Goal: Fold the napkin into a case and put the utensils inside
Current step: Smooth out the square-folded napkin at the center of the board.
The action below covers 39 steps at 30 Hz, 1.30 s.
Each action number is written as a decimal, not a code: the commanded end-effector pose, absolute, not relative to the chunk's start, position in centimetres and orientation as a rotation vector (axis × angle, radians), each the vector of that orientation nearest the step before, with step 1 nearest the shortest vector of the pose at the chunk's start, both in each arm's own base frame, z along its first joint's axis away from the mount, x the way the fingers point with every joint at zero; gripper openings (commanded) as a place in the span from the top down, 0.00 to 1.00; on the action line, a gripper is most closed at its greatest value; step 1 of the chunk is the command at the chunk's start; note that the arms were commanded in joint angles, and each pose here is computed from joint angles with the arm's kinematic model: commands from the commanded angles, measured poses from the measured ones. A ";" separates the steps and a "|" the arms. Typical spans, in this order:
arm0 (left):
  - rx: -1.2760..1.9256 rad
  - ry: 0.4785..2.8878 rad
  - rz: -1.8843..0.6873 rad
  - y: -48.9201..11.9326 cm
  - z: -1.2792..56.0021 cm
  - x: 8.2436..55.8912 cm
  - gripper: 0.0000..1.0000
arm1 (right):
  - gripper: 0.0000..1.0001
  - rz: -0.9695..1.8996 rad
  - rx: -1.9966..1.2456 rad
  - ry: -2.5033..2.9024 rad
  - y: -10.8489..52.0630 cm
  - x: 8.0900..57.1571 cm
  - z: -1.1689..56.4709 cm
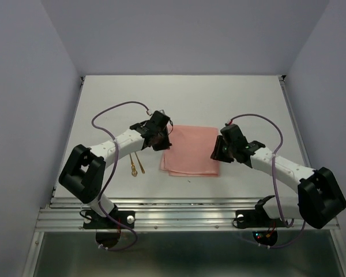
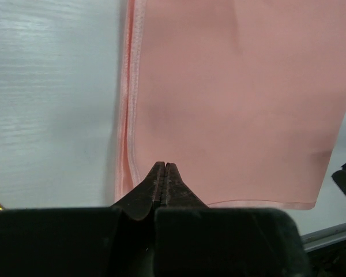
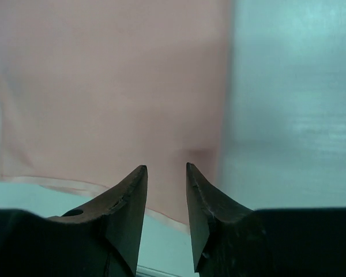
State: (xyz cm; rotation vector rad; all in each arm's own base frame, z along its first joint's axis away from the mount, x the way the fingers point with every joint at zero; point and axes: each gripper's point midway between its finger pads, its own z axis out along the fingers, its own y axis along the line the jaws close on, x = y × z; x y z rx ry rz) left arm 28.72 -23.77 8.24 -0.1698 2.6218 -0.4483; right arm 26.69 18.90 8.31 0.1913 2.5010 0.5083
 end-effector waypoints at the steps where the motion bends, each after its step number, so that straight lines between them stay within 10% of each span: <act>1: -0.100 2.654 -0.523 -25.1 6.5 27.4 1.00 | 0.62 0.478 0.230 2.605 17.6 23.3 6.0; 24: -0.002 2.758 -0.502 -24.0 2.9 23.0 1.00 | 0.68 0.354 0.276 2.789 16.2 20.6 1.8; 39: 0.040 2.536 -0.528 -26.5 11.7 32.3 1.00 | 0.63 0.133 0.402 2.422 13.1 32.4 10.1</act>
